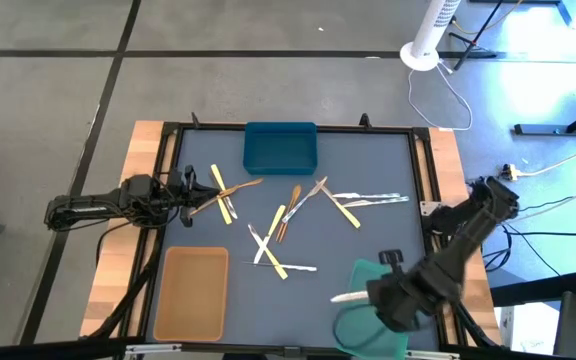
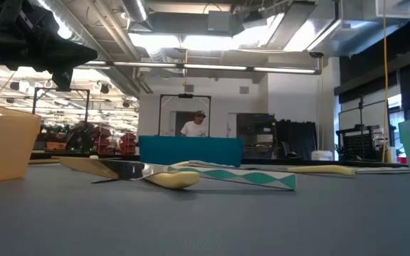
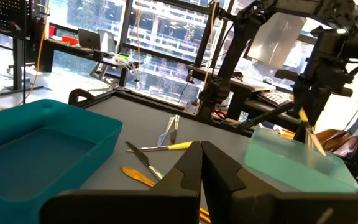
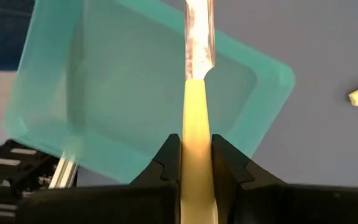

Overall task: Sort silverware by color (type)
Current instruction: Put the yellow knife into the green bin

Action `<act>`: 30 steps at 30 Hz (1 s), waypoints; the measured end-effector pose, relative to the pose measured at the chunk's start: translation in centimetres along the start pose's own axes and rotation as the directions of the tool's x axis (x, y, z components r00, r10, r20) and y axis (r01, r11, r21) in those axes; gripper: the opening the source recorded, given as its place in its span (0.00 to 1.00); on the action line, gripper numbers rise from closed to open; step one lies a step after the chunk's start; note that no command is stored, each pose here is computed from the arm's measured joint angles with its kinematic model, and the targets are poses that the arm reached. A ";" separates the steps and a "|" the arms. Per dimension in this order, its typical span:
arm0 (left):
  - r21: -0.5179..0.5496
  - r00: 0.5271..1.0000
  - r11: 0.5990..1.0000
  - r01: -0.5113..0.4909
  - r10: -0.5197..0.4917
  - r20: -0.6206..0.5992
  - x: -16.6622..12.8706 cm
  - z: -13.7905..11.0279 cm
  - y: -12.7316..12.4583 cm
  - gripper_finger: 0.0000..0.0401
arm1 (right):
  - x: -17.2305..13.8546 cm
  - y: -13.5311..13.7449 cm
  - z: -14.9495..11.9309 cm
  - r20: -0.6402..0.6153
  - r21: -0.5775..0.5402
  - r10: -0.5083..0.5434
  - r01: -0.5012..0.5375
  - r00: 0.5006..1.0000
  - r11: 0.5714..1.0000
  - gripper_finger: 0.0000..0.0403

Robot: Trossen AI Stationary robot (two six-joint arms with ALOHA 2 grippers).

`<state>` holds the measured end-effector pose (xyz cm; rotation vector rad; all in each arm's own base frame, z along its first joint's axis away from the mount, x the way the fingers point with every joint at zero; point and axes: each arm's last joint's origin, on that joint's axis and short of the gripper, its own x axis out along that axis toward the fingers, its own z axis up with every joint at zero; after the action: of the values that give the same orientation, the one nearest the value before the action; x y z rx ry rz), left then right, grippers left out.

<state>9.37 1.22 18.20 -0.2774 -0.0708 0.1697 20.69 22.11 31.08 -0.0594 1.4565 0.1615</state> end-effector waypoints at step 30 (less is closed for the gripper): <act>0.002 1.000 1.000 -0.005 0.005 -0.017 0.0 -0.2 0.0 0.00 | 4.8 3.0 0.4 -0.160 -0.458 -0.040 -0.038 0.986 0.888 0.09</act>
<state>9.38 1.22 18.03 -0.2770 -0.0533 0.1722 21.15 25.51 26.52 -0.4721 1.5575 0.5121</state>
